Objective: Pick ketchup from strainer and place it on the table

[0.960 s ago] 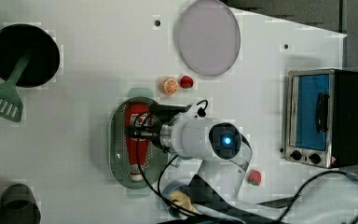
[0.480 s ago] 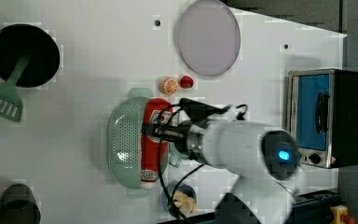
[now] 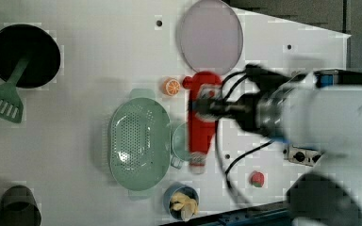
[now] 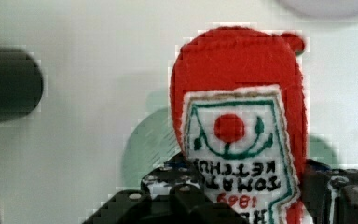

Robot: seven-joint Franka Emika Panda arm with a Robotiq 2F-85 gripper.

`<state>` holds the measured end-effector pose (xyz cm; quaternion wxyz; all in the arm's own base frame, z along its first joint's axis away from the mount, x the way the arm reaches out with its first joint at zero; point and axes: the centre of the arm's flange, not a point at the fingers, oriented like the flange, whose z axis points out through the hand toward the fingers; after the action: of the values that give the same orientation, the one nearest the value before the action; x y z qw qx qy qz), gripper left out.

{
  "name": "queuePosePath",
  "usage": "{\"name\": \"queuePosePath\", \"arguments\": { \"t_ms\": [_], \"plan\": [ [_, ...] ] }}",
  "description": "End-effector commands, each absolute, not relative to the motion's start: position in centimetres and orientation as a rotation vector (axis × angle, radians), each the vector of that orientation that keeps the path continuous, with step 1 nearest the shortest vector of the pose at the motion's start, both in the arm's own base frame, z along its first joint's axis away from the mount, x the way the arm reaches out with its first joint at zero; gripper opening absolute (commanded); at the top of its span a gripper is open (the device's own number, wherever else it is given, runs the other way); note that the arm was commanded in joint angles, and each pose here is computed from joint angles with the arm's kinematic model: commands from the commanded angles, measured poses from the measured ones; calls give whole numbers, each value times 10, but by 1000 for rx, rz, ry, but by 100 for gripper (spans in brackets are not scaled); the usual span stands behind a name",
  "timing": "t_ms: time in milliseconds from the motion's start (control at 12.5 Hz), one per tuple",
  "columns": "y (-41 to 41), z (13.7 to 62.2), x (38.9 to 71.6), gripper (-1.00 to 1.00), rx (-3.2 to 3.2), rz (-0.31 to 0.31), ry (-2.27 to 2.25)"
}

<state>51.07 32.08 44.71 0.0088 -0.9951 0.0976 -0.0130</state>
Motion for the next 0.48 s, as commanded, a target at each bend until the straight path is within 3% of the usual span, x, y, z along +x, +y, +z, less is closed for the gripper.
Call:
{"name": "queuePosePath", "arguments": {
  "t_ms": [80,480],
  "plan": [
    [159,441,583,19,-3147,26,432],
    [16,434,608,19,-3181,25,403]
  ]
}}
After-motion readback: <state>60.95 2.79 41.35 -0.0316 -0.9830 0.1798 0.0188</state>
